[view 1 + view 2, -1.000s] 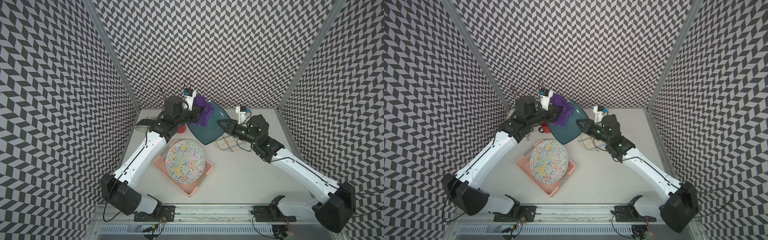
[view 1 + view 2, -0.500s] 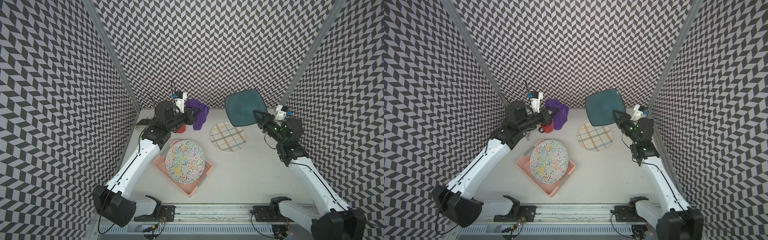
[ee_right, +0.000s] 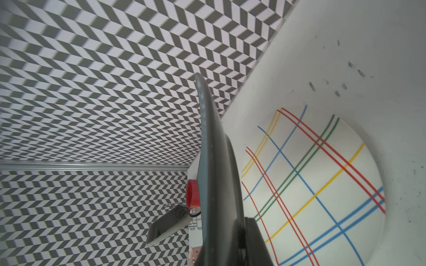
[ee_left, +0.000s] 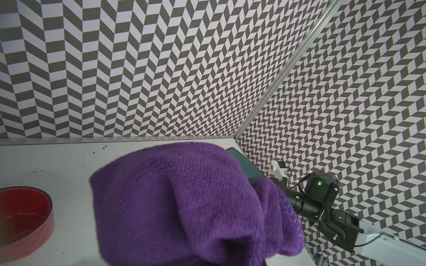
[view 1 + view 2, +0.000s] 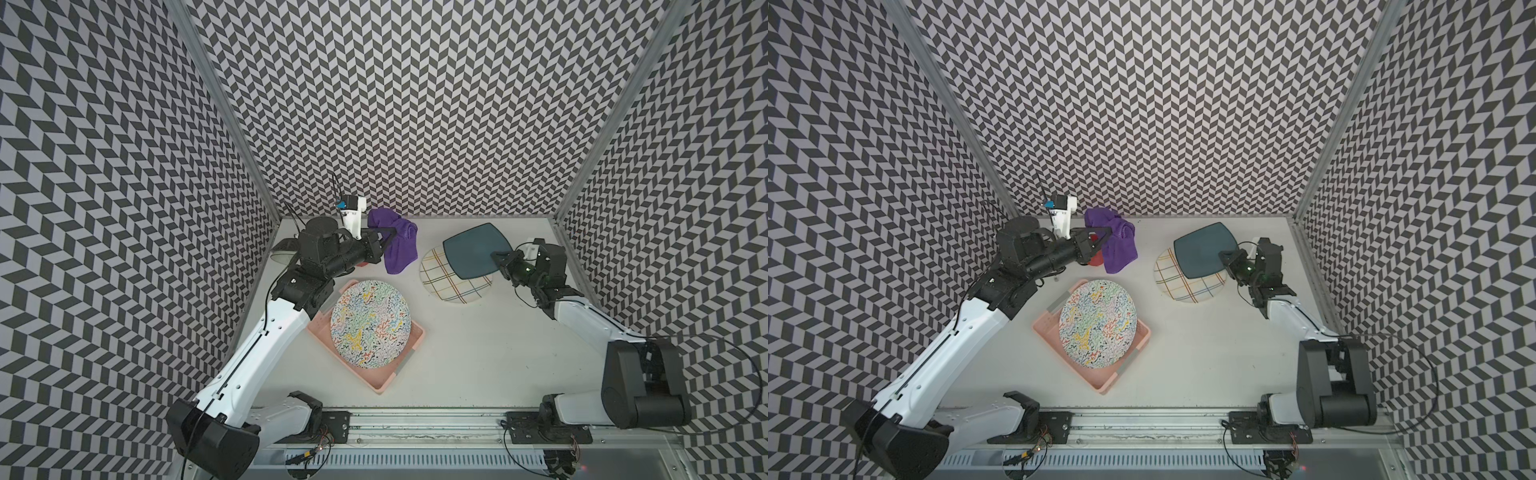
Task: Wipe the wet plate dry
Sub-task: Place the plate on the plate.
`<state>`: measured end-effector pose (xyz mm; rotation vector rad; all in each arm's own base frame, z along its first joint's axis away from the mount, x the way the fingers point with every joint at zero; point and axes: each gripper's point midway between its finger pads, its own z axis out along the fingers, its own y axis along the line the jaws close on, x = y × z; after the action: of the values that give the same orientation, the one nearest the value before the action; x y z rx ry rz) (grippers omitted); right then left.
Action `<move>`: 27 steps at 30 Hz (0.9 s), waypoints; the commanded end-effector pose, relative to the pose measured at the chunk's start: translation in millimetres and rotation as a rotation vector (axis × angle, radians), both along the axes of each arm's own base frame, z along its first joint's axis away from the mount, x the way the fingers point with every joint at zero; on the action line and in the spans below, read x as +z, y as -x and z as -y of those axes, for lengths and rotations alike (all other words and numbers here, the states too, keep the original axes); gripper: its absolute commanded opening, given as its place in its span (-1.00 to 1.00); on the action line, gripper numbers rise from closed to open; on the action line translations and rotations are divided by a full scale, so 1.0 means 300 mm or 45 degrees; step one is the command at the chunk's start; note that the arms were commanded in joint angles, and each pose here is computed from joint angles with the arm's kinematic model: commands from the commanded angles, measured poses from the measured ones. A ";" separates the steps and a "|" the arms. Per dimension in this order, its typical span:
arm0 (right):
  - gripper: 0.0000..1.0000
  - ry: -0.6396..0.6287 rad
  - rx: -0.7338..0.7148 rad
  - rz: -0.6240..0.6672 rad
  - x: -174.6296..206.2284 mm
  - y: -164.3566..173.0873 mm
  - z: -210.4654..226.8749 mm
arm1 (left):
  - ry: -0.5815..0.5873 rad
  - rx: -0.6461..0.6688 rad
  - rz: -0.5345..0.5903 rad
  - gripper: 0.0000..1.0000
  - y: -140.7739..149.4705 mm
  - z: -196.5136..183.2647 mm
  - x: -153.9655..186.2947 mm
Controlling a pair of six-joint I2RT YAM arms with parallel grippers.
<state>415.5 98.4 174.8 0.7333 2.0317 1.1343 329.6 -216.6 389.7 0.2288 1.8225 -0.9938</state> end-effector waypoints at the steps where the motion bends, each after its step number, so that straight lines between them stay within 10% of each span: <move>1: -1.00 -0.001 0.108 0.292 0.147 -0.044 -0.058 | 0.030 -0.016 0.055 -1.00 0.027 -0.002 0.052; 18: -0.98 0.112 0.170 0.043 -0.212 -0.045 -0.096 | 0.030 -0.035 0.042 -1.00 0.018 0.011 0.038; 27: -0.43 0.220 0.257 -0.163 -0.422 0.007 -0.094 | 0.034 -0.036 0.034 -1.00 0.026 0.008 0.025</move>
<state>414.4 125.4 62.8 0.6057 2.2693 1.0760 327.9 -217.9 386.7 0.2330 1.8289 -1.0061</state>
